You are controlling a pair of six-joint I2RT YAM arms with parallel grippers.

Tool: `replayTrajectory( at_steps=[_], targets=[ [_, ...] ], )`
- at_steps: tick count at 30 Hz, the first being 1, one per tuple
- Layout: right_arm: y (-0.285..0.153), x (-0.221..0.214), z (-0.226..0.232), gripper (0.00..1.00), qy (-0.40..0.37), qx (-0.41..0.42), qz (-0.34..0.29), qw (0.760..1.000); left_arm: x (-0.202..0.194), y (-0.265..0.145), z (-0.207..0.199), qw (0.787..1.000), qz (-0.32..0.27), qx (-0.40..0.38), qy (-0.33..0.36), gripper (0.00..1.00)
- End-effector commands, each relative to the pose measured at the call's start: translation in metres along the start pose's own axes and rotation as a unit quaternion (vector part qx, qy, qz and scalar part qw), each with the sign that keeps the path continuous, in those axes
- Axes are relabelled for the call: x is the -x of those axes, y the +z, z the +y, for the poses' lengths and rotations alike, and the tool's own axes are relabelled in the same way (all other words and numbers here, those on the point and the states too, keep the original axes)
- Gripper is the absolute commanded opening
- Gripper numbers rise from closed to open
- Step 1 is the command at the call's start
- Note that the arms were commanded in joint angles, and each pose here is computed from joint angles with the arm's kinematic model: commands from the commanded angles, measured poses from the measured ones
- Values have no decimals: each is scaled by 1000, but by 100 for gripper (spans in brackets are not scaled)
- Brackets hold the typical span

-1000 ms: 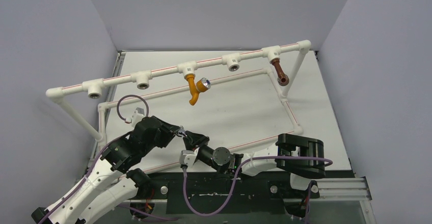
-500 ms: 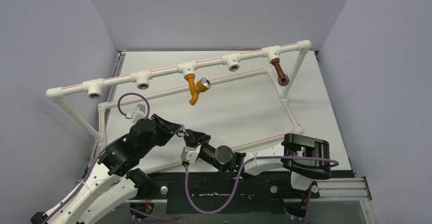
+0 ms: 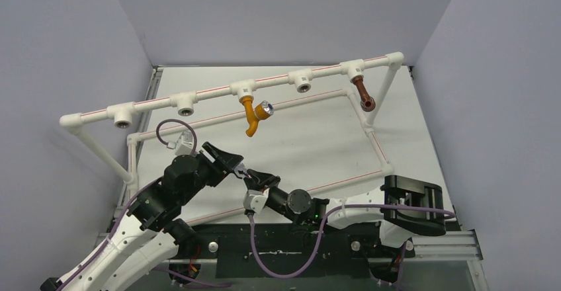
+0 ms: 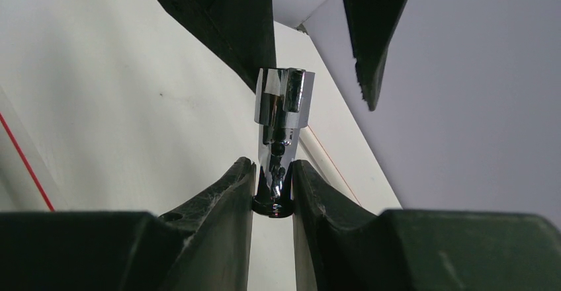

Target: Install the water faucets

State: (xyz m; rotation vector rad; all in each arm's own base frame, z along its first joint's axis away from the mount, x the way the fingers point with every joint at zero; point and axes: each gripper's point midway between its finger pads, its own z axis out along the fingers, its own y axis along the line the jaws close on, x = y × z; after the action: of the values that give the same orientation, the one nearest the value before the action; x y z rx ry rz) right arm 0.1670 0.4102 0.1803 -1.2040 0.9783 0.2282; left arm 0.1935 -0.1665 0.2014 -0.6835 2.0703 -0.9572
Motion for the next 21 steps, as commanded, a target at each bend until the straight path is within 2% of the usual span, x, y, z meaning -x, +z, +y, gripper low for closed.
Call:
replayTrajectory(
  at_steps=[1, 4, 9, 16, 21],
  targets=[
    [-9, 31, -21, 0, 40, -23, -54, 997, 13, -8, -38, 996, -24, -86, 5, 66],
    [-15, 29, -23, 0, 44, -23, -54, 997, 14, -11, -45, 994, -27, -108, 9, 79],
    [-30, 32, -32, 0, 62, -31, -61, 996, 13, -16, -53, 990, -25, -136, 31, 87],
    [-57, 33, -45, 0, 112, -31, -69, 991, 9, -19, -47, 984, -24, -147, 93, 89],
    [-77, 32, -58, 0, 184, -18, -73, 980, 5, -21, -48, 975, -25, -170, 142, 89]
  ],
)
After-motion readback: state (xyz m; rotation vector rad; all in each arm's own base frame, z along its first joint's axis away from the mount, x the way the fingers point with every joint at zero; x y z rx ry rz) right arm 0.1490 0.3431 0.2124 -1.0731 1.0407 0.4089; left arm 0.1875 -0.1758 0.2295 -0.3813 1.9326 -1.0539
